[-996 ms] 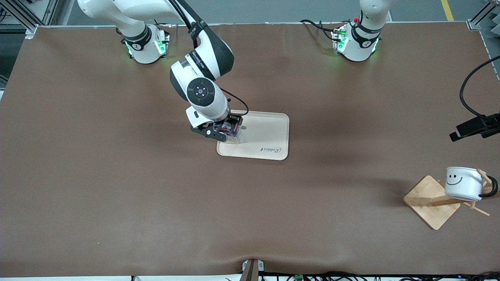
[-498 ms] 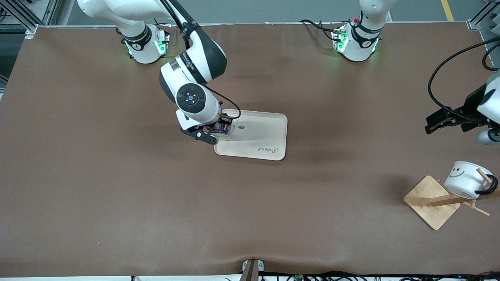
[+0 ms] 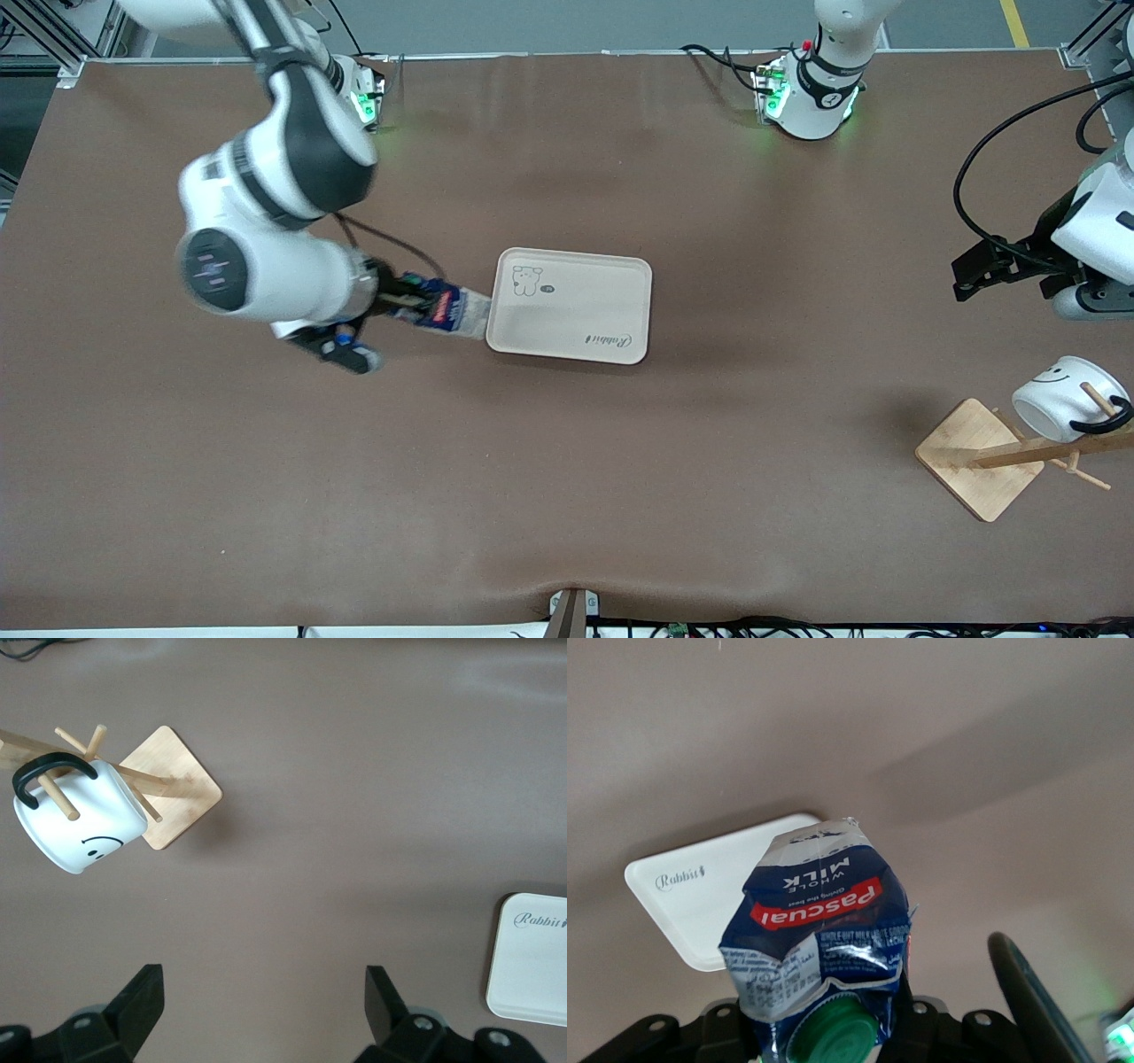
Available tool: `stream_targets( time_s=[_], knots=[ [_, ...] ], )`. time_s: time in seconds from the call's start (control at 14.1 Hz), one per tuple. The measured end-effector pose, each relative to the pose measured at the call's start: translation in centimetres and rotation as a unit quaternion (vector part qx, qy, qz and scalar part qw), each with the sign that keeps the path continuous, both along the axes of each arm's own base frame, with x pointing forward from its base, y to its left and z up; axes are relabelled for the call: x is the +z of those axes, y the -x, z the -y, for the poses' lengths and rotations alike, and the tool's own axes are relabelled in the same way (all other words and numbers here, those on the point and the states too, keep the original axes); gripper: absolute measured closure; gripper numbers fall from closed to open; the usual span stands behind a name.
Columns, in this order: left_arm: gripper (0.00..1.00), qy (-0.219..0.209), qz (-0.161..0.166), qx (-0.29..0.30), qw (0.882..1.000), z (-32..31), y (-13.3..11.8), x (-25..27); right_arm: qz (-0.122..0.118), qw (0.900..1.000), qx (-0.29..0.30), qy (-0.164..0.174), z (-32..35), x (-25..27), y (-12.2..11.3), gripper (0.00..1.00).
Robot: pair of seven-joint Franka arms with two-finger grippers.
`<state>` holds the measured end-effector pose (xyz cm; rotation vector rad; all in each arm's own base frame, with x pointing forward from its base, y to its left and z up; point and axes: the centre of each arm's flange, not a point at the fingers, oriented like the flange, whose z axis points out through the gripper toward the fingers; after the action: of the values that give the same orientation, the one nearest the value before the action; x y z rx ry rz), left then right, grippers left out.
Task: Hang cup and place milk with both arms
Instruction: 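Lift the milk carton with the right gripper and carry it off the tray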
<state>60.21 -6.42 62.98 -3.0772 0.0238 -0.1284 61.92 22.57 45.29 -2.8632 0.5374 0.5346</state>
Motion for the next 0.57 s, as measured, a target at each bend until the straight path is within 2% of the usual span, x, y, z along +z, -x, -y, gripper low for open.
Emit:
stream_targets(
  time_s=[0.14,0.21,0.28,0.43,0.57],
  knots=[
    [0.00,-0.012,0.005,-0.011,1.000,2.0,1.0,1.1,-0.006,1.000,0.022,-0.015,7.5,-0.6,-1.6,0.45],
    [0.00,-0.014,0.006,-0.011,1.000,2.7,1.5,1.7,-0.005,1.000,0.028,-0.012,11.5,-1.2,-2.2,0.45],
    [0.00,-0.005,0.004,-0.011,1.000,2.9,2.1,2.3,0.000,0.999,0.045,-0.007,15.8,-2.1,-2.6,0.45],
    [0.00,0.014,-0.010,-0.003,1.000,1.6,3.2,2.9,0.018,0.996,0.085,-0.016,23.5,-4.1,-3.3,0.45],
    [0.00,0.019,-0.024,0.003,1.000,0.2,4.0,3.4,0.023,0.995,0.093,-0.027,28.7,-6.2,-3.4,0.45]
  ],
)
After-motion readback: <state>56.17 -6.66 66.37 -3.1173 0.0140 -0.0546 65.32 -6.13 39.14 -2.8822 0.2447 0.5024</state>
